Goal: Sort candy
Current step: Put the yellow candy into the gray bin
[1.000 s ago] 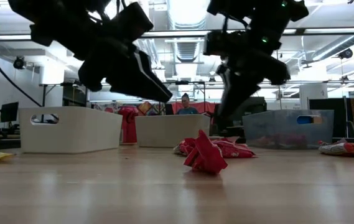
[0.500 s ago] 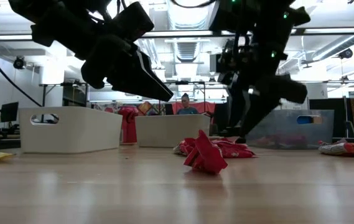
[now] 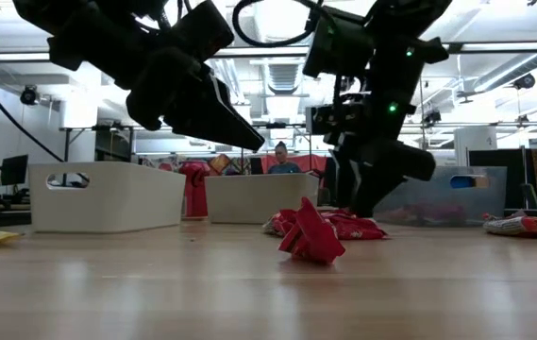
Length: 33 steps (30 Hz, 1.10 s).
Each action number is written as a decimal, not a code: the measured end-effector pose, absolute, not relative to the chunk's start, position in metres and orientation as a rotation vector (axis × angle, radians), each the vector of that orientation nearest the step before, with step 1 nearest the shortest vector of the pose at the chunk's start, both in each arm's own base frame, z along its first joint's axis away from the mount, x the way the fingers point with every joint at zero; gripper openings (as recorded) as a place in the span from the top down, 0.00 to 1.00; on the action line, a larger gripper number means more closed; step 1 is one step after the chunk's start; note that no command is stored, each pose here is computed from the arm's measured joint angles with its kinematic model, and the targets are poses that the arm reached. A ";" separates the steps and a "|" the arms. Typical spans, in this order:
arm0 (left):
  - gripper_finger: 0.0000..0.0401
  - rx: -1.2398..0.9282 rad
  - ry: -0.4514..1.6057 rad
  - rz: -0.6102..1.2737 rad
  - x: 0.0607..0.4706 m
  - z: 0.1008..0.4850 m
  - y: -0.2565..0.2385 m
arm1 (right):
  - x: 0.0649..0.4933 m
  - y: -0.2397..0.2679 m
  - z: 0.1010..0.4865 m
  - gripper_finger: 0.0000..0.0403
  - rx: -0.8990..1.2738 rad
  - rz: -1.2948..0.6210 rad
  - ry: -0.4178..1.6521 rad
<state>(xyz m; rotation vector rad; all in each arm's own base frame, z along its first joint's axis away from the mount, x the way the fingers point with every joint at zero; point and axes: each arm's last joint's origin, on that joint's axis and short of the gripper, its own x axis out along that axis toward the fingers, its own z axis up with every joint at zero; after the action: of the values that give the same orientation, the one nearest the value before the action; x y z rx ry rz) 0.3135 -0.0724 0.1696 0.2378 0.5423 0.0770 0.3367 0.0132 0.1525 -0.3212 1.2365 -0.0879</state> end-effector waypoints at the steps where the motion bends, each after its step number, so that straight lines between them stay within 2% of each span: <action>1: 0.49 0.238 0.542 0.077 0.314 0.170 -0.072 | 0.337 0.011 0.153 0.42 -0.321 -0.090 1.236; 6: 0.49 0.233 0.541 0.078 0.314 0.170 -0.072 | 0.341 0.006 0.151 0.46 -0.316 -0.054 1.214; 9: 0.49 0.233 0.540 0.078 0.314 0.170 -0.072 | 0.345 0.006 0.148 0.53 -0.332 -0.028 1.192; 12: 0.49 0.233 0.540 0.078 0.314 0.170 -0.072 | 0.346 0.005 0.142 0.65 -0.336 -0.024 1.200; 17: 0.49 0.232 0.539 0.077 0.314 0.170 -0.073 | 0.348 0.005 0.137 0.93 -0.334 -0.027 1.215; 25: 0.49 0.245 0.539 0.073 0.314 0.170 -0.072 | 0.345 0.007 0.155 0.98 -0.244 -0.055 1.162; 33: 0.49 0.316 0.547 0.054 0.313 0.169 -0.072 | 0.341 0.011 0.179 0.98 0.043 -0.058 1.078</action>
<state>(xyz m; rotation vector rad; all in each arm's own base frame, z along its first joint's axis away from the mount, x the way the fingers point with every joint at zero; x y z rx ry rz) 0.3130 -0.0722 0.1685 0.3157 0.5466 0.0541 0.3409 0.0105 0.1794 0.0426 1.0777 -0.0583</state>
